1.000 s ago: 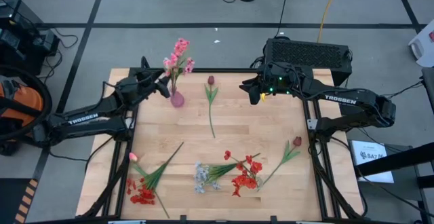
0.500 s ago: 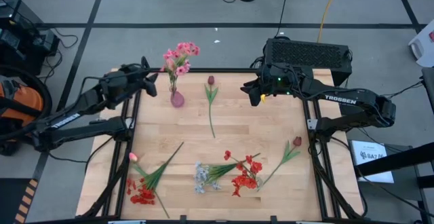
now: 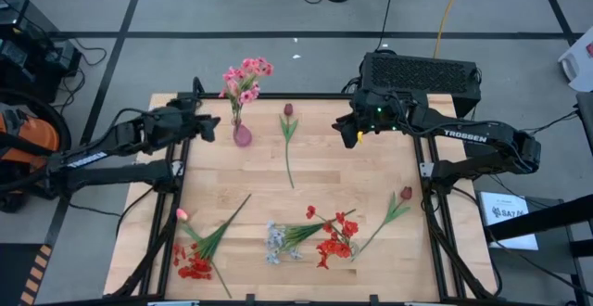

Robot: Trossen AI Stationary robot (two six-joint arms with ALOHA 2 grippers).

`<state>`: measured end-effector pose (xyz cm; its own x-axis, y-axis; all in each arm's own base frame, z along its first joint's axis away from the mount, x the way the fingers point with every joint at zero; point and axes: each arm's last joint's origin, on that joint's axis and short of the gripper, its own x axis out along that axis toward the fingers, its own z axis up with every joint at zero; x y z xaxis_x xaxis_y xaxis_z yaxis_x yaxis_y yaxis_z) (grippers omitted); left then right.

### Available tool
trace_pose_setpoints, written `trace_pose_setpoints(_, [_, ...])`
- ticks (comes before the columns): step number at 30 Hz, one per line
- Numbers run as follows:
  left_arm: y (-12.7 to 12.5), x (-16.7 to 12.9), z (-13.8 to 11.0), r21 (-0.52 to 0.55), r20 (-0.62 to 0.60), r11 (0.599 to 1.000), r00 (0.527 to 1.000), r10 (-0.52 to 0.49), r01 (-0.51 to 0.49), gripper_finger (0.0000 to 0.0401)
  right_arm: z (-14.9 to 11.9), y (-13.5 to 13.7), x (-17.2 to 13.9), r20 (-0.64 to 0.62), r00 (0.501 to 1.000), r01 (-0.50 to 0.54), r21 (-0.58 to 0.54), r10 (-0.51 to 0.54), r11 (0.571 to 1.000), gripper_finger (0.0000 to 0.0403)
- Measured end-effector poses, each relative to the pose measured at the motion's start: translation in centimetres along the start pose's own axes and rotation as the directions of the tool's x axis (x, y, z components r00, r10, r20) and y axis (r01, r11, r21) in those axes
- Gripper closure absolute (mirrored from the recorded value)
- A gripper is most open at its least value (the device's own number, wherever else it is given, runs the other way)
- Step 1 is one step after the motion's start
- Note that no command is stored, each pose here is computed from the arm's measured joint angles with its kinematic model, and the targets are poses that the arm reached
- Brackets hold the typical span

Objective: Sort flowers into vase by color
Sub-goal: Put the right pink tulip flower into the pink vase

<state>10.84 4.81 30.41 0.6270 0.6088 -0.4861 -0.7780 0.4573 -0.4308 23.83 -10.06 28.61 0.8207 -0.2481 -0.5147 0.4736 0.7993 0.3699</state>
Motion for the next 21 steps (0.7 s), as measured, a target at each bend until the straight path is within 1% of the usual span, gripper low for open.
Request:
trace_pose_setpoints(5, [-1.8,1.4,-1.4,0.006,-0.058,1.0,0.998,0.023,-0.022,0.0191,-1.3,-0.5,-0.1,-0.129,0.99,0.045,-0.053,-0.052,0.998,0.0269])
trace_pose_setpoints(9, [-3.5,2.6,-3.3,0.011,-0.136,0.999,0.99,0.034,-0.033,0.0191,-1.8,-0.7,-0.2,-0.19,0.979,0.059,-0.094,-0.076,0.994,0.0269])
trace_pose_setpoints(13, [-5.1,3.5,-5.4,-0.014,-0.211,0.999,0.977,0.043,-0.047,0.0191,-2.0,-0.8,-0.2,-0.201,0.976,0.056,-0.124,-0.08,0.991,0.0269])
trace_pose_setpoints(21, [-7.6,4.1,-9.2,-0.07,-0.27,0.996,0.962,0.036,-0.057,0.0191,-2.0,-0.8,-0.2,-0.201,0.976,0.05,-0.152,-0.08,0.987,0.0268])
